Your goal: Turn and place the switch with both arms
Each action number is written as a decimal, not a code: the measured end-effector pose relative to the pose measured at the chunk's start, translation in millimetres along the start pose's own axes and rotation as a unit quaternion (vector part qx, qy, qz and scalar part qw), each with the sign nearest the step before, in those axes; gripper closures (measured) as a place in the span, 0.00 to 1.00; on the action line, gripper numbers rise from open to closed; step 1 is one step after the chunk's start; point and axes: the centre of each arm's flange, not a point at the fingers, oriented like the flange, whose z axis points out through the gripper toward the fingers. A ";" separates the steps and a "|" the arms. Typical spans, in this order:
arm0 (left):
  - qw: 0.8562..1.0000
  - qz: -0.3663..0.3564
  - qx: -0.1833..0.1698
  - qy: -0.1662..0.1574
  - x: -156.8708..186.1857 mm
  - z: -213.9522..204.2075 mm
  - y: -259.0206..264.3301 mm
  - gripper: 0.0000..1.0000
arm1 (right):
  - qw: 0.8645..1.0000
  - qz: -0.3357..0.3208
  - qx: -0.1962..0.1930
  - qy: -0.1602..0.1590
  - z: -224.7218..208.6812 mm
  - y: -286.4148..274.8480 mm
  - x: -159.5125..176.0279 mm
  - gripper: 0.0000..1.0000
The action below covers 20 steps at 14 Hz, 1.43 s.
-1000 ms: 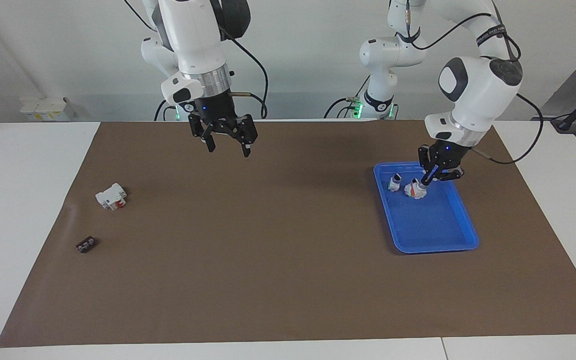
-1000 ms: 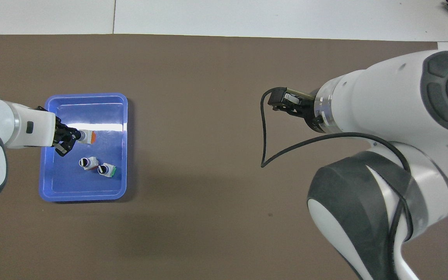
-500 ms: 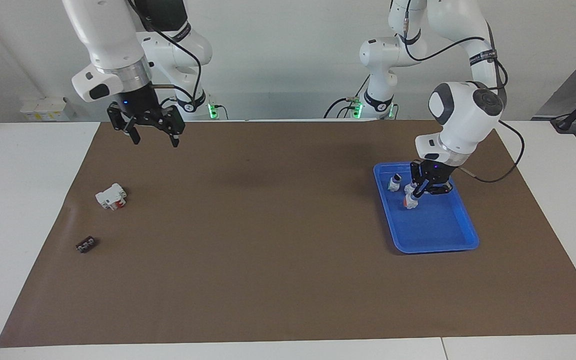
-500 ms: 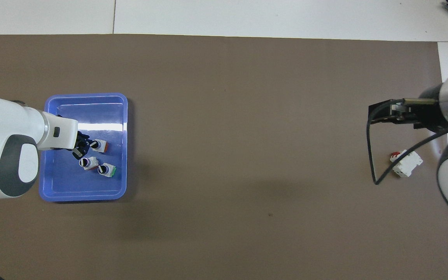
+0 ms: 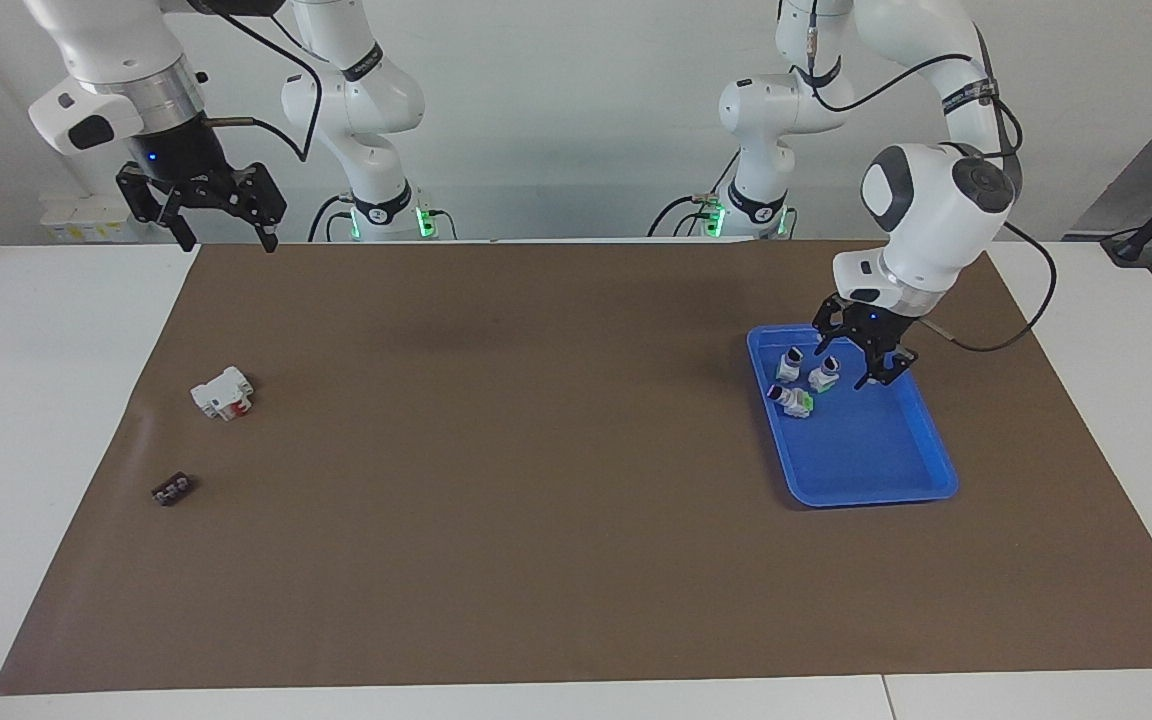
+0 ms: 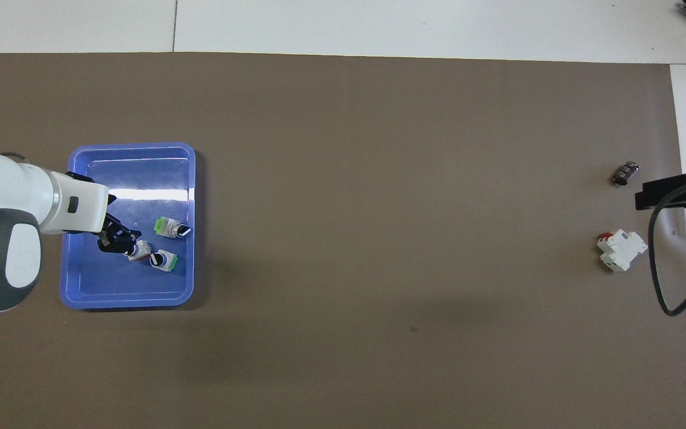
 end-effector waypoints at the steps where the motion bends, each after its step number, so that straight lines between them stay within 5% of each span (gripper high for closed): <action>1: 0.999 -0.043 0.003 0.002 -2.1 -9.8 2.0 0.00 | 1.000 0.008 0.000 -0.002 1.0 -2.5 -0.3 0.00; 3: 0.989 -0.146 -0.004 -0.005 -7.8 -27.4 10.9 0.00 | 1.000 0.024 0.000 -0.003 2.1 -10.0 -0.7 0.00; 7: 0.946 -0.324 0.004 0.002 -13.2 -77.9 26.7 0.00 | 0.999 0.036 0.000 -0.003 2.4 -7.0 -0.6 0.00; 14: 0.939 -0.339 0.048 0.024 11.9 -218.8 10.3 0.00 | 0.999 0.032 0.000 -0.003 2.4 -11.9 -0.8 0.00; 20: 0.938 -0.344 0.036 0.003 14.5 -258.0 2.2 0.00 | 0.999 0.032 0.000 -0.003 2.4 -11.9 -0.9 0.00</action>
